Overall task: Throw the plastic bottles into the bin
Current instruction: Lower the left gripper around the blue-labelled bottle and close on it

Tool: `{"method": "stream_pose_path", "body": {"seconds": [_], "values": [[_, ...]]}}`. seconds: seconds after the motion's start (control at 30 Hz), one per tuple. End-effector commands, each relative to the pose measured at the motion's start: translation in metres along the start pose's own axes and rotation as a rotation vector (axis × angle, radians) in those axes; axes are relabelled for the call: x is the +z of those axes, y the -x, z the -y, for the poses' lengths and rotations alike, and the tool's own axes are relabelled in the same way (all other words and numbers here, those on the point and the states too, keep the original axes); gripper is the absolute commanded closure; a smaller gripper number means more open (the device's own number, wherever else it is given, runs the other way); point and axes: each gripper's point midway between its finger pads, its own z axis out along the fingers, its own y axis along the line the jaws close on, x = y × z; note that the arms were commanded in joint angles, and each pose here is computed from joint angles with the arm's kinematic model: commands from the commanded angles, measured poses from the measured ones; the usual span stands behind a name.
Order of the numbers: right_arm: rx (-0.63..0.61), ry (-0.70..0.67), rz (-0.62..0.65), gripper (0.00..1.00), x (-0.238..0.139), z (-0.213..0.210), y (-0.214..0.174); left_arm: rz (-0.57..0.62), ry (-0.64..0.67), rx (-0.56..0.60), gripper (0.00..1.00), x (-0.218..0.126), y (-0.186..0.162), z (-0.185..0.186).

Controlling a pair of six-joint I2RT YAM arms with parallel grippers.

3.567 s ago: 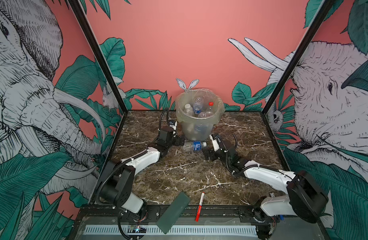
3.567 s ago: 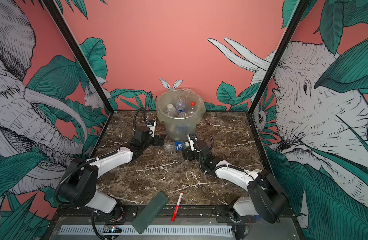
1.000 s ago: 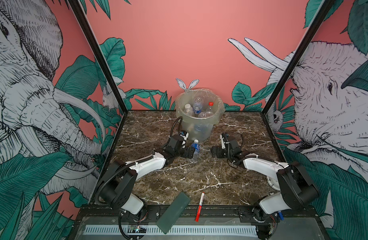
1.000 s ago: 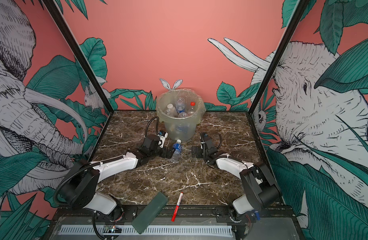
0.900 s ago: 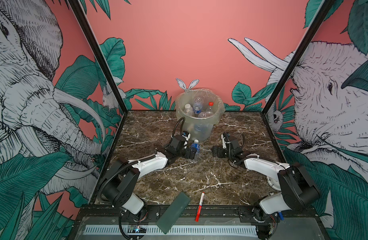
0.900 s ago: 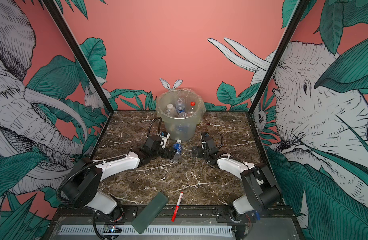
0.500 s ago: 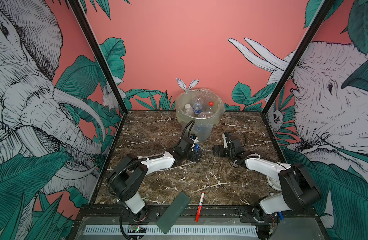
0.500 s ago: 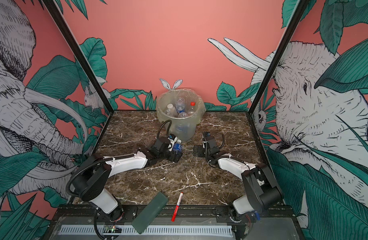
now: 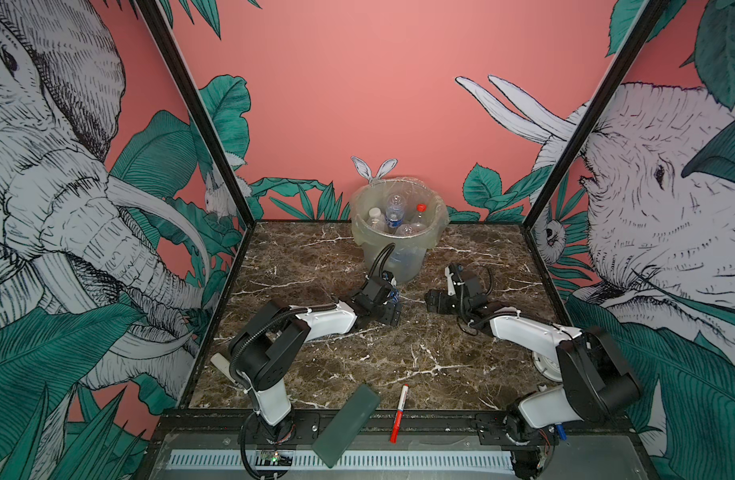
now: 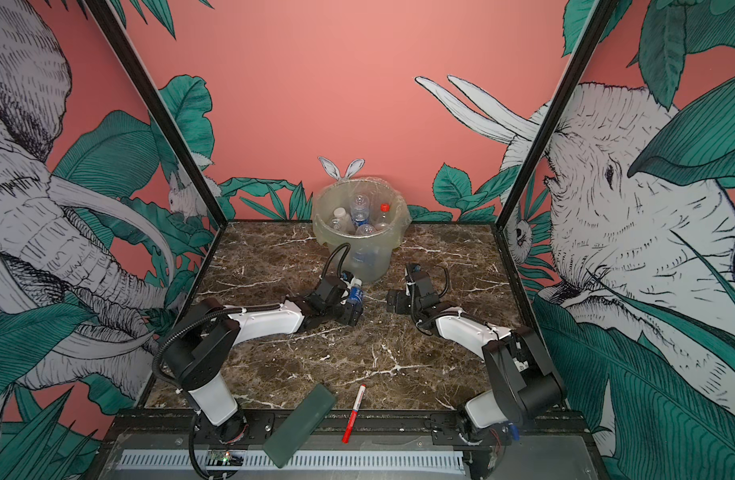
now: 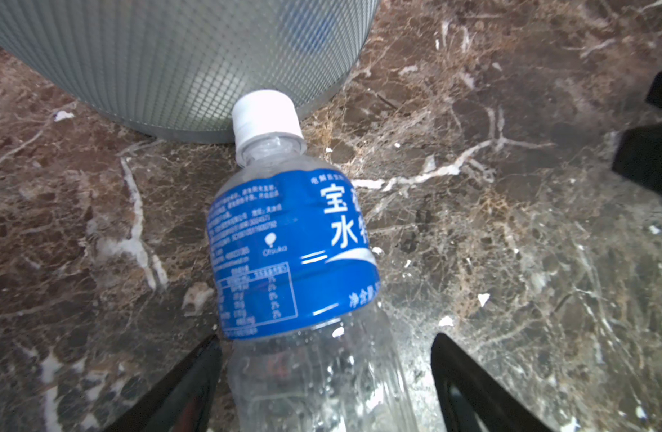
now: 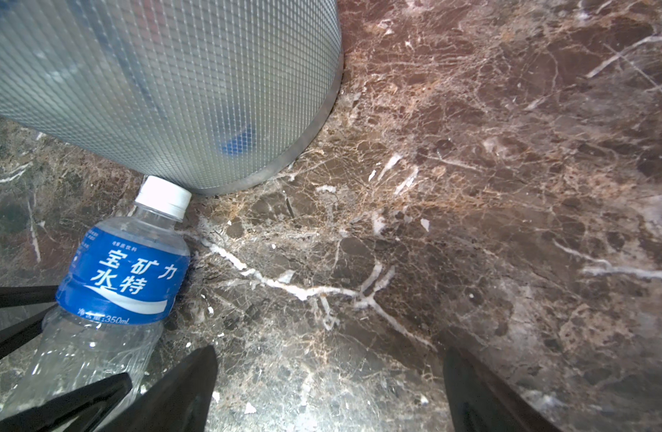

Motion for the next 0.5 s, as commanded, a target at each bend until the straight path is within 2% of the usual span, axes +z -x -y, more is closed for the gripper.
{"method": "stream_pose_path", "body": {"seconds": [0.0,0.47], "values": [[0.013,0.023,0.036,0.06,-0.0028,-0.0028,0.0066,0.003,0.012,-0.003,0.13,-0.0003,0.0065,0.0013],[0.013,0.036,0.041,0.12,-0.0036,-0.0049,0.0079,-0.013,0.022,0.008,0.2,0.0056,0.0062,0.001]]}}
